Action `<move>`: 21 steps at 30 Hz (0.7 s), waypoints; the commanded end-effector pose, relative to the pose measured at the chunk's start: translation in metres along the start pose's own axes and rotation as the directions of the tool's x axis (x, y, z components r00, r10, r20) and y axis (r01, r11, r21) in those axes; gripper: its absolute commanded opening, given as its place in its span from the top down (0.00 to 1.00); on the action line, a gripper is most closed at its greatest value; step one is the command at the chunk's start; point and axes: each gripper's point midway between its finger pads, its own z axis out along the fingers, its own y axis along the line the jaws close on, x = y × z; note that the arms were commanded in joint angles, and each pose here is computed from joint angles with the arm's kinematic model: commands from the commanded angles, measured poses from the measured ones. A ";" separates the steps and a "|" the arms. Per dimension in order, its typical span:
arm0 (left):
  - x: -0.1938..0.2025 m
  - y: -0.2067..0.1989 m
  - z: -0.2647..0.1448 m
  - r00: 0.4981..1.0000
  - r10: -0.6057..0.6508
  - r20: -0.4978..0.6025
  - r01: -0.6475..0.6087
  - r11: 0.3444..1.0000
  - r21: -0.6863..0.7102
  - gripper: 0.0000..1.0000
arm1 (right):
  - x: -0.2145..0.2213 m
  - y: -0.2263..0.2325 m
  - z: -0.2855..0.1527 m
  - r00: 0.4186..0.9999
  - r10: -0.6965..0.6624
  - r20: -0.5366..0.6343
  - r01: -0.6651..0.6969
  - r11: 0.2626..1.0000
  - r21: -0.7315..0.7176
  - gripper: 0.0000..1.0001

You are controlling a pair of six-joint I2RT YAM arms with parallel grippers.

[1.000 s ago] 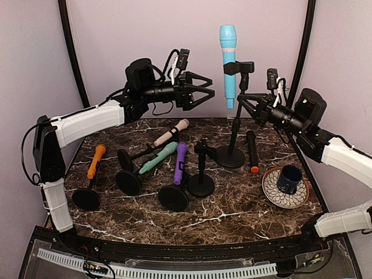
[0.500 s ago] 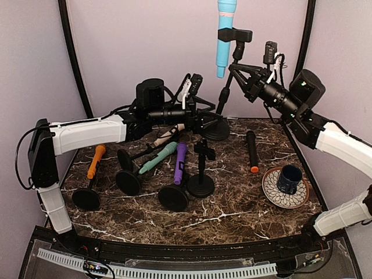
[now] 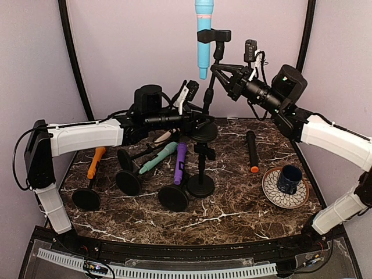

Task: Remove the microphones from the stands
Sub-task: Pass from the right arm to the left

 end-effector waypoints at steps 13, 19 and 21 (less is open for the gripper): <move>-0.042 -0.009 -0.029 0.991 0.094 0.094 -0.089 0.994 -0.056 1.00 | -0.063 0.012 0.010 0.983 -0.071 0.167 0.078 0.996 -0.034 1.00; -0.057 -0.009 -0.039 0.987 0.090 0.131 -0.078 0.993 -0.093 1.00 | -0.056 0.010 0.013 0.987 -0.061 0.146 0.066 0.997 -0.033 0.98; -0.062 -0.006 -0.044 0.987 0.076 0.144 -0.059 0.991 -0.121 1.00 | -0.049 0.008 0.013 0.991 -0.054 0.126 0.058 0.998 -0.025 0.69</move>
